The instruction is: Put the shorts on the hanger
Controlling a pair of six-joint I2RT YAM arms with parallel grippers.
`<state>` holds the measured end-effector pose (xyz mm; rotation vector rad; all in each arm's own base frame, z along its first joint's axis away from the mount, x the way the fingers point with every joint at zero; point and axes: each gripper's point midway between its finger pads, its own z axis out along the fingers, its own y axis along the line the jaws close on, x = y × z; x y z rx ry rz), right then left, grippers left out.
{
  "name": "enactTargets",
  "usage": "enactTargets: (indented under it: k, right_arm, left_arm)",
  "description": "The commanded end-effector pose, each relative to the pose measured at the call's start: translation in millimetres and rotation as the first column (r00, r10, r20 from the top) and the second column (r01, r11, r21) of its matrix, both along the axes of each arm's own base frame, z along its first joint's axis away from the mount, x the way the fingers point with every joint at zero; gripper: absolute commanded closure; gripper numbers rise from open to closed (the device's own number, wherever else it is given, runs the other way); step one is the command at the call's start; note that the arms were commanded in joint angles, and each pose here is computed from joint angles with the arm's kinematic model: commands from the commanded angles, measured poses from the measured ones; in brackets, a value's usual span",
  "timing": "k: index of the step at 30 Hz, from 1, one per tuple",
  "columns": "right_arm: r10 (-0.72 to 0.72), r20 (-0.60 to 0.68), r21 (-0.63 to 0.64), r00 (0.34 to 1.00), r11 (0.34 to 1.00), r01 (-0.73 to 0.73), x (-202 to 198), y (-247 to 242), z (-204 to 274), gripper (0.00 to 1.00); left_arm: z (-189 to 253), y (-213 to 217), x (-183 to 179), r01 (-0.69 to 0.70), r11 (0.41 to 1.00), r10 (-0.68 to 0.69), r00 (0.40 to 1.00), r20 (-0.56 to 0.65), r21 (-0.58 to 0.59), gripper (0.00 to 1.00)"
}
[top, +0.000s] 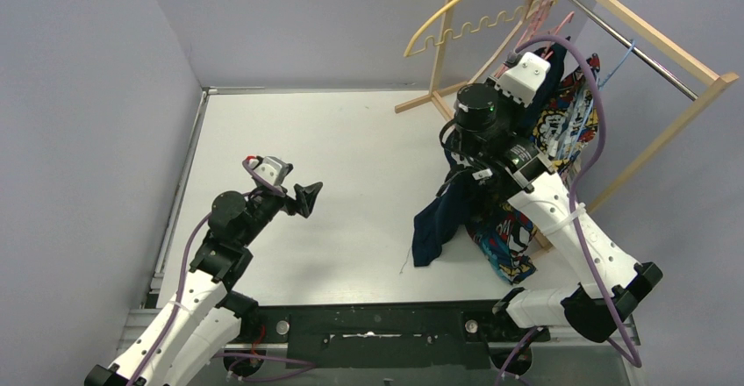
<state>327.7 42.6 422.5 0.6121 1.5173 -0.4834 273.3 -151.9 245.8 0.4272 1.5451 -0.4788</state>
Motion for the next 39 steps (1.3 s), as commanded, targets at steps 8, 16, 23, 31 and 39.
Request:
enactTargets:
  k: [8, 16, 23, 31, 39]
  right_arm:
    - [-0.171, 0.120, 0.026, 0.978, 0.985, 0.169, -16, -40, 39, 1.00]
    - [-0.174, 0.110, 0.030, 0.979, 0.985, 0.172, -1, -51, 36, 1.00]
    - [-0.153, 0.105, 0.021, 0.983, 0.988, 0.152, 10, -62, 31, 1.00]
    - [-0.122, 0.107, 0.045, 0.987, 0.992, 0.118, 18, -60, 15, 1.00]
    - [-0.004, 0.096, 0.116, 0.995, 0.993, -0.007, 20, -47, 21, 0.47]
  left_arm:
    - [20, 0, 1, 0.009, 1.000, -0.008, 0.997, 0.082, -0.013, 0.18]
    - [18, -1, 1, 0.013, 1.000, -0.012, 0.997, 0.076, -0.012, 0.18]
    - [18, -2, 2, 0.017, 1.000, -0.016, 0.997, 0.077, -0.012, 0.18]
    - [18, -1, 0, 0.017, 1.000, -0.016, 0.997, 0.079, -0.010, 0.18]
    - [23, 2, 4, -0.013, 0.999, 0.015, 0.998, 0.056, -0.037, 0.18]
